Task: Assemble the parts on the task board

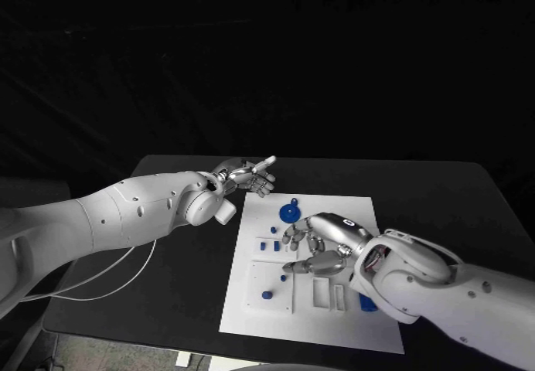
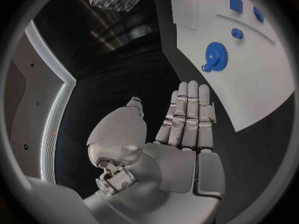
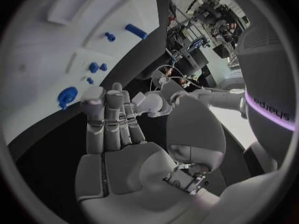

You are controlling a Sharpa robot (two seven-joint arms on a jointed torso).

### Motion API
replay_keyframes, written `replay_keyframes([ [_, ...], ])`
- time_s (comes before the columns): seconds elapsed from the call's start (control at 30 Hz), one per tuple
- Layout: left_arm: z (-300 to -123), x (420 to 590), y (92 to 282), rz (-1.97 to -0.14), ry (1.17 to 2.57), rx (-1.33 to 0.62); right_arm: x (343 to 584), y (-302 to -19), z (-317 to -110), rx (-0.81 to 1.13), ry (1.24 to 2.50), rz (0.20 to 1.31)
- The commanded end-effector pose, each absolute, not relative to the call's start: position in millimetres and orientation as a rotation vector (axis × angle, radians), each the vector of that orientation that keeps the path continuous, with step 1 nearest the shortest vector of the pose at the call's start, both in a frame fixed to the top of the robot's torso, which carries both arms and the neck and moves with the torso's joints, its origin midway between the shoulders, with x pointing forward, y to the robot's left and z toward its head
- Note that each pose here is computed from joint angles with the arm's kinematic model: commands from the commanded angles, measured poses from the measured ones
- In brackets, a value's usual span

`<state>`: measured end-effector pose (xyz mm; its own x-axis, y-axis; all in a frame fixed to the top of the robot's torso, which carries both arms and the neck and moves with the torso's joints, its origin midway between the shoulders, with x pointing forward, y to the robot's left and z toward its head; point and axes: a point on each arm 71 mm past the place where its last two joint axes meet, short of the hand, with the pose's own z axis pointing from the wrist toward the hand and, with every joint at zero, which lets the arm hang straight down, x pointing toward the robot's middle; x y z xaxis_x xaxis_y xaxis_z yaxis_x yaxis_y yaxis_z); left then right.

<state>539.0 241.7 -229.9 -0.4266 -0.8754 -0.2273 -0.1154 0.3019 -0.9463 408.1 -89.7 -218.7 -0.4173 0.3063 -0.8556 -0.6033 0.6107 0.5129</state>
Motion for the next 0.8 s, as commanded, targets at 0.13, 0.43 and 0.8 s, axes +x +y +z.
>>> replay_keyframes([
  [0.13, -229.5, 542.2, 244.6, -1.199, 1.749, -0.904, 430.9, -136.2, -212.6, 0.018, 1.880, 0.988],
  [0.43, -233.3, 543.0, 241.6, -1.227, 1.746, -0.918, 437.4, -184.8, -228.3, 0.099, 2.238, 0.835],
  [0.8, -240.6, 539.3, 245.2, -1.243, 1.754, -0.936, 436.5, -234.0, -243.7, 0.246, 2.349, 0.480],
])
